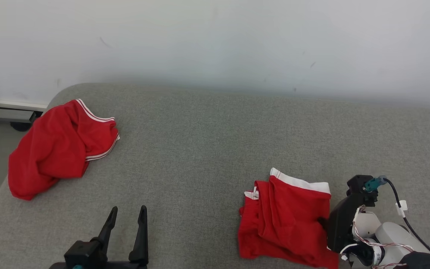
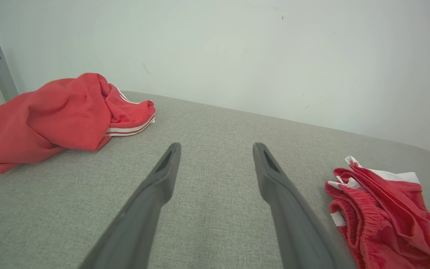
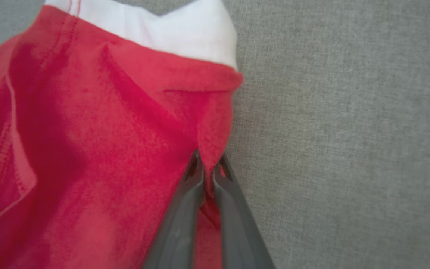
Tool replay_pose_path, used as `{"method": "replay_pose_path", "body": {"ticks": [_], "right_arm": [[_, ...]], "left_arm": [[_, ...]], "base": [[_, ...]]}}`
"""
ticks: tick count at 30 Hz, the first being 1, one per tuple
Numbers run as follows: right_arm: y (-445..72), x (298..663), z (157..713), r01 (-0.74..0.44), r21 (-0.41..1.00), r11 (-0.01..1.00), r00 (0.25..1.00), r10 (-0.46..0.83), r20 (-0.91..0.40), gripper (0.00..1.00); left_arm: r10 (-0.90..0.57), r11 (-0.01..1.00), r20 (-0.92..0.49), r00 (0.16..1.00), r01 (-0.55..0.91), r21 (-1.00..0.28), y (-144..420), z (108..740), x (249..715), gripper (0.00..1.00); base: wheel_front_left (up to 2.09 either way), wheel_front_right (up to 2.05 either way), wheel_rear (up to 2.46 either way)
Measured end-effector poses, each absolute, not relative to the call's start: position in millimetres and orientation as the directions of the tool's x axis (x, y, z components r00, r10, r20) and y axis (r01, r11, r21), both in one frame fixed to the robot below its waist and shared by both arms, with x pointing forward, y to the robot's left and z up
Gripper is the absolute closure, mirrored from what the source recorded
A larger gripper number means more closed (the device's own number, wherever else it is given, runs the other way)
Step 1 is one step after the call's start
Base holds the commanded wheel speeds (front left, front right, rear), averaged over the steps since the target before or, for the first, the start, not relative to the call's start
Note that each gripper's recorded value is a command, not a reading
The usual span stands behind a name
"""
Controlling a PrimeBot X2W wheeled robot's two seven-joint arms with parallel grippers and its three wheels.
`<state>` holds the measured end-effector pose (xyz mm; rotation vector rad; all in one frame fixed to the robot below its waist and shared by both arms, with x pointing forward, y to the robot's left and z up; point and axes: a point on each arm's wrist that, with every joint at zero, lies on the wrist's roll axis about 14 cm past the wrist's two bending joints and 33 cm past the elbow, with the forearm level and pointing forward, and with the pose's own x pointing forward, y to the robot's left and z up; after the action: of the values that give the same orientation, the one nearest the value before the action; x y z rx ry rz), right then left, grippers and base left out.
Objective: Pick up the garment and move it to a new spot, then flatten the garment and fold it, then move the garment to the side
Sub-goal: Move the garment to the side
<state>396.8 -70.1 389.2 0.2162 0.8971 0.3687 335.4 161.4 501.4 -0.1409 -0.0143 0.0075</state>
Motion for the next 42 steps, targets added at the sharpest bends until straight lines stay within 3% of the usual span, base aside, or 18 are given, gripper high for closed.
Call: {"method": "replay_pose_path", "body": {"ticks": [9,23,42], "right_arm": [[-86.8,424.2,414.7,-0.206,0.34,0.918,0.645,0.388,-0.658,1.0],[-187.4,474.5,450.5,-0.089,0.193,0.977,0.757,0.192,-0.624,1.0],[-288.9,525.6,464.3,0.077,0.029,0.997,0.782,-0.042,-0.622,1.0]], "left_arm": [[-0.004,0.989,0.013,1.0,0.006,-0.145,157.5,501.2,338.5,0.0],[-0.027,0.989,0.023,0.999,0.03,-0.146,153.7,504.8,350.0,0.0],[-0.082,0.987,-0.006,0.997,0.08,-0.143,145.0,494.4,388.3,0.0]], "base": [[0.0,0.0,0.0],[0.0,0.0,0.0],[0.0,0.0,0.0]]}}
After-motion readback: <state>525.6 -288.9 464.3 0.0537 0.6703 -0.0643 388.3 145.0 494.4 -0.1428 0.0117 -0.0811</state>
